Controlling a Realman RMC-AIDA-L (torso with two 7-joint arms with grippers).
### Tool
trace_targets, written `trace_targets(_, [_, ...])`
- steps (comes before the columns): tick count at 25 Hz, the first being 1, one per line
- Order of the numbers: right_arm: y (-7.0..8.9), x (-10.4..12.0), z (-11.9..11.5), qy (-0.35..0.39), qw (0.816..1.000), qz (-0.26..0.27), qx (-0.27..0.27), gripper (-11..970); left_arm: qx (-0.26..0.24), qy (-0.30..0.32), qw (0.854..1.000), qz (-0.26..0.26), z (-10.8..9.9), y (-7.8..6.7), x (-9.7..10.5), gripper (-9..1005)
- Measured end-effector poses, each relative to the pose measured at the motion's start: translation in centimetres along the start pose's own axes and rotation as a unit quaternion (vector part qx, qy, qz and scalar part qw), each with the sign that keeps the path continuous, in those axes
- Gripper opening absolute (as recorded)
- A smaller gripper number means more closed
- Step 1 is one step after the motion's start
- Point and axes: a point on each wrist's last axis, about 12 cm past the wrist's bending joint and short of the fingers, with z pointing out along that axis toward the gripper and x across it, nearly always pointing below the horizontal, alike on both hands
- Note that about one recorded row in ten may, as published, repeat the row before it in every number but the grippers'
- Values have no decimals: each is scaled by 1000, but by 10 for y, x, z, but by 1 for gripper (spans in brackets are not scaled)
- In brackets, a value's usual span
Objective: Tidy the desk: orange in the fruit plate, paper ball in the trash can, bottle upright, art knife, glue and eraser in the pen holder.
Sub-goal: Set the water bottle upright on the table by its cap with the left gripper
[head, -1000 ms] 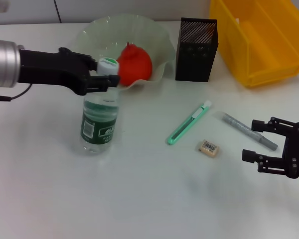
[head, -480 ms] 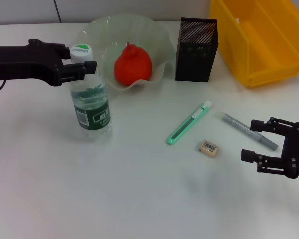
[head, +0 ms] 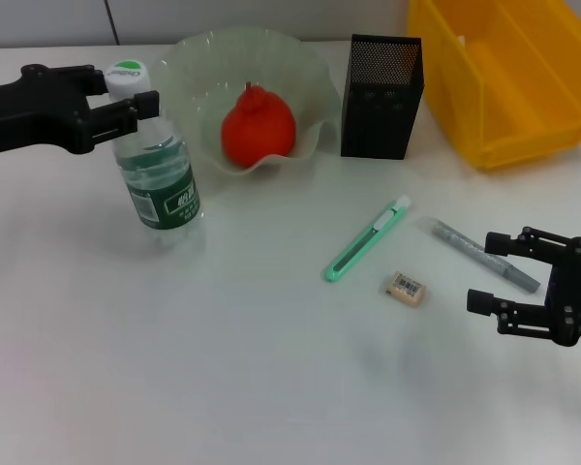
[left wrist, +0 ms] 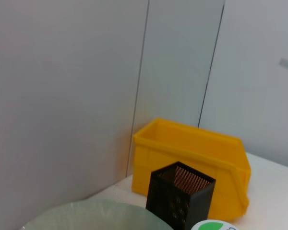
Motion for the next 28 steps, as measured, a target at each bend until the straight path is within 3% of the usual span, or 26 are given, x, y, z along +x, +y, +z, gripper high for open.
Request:
trace_targets(7, [0,0,0,0,1000,0,0,796,2,-25,999,33,3,0,13,441])
trace_targets(28, [1,0,-1,-2,1000,1,-3,796,-23,-21,999,28,19,8,27,441])
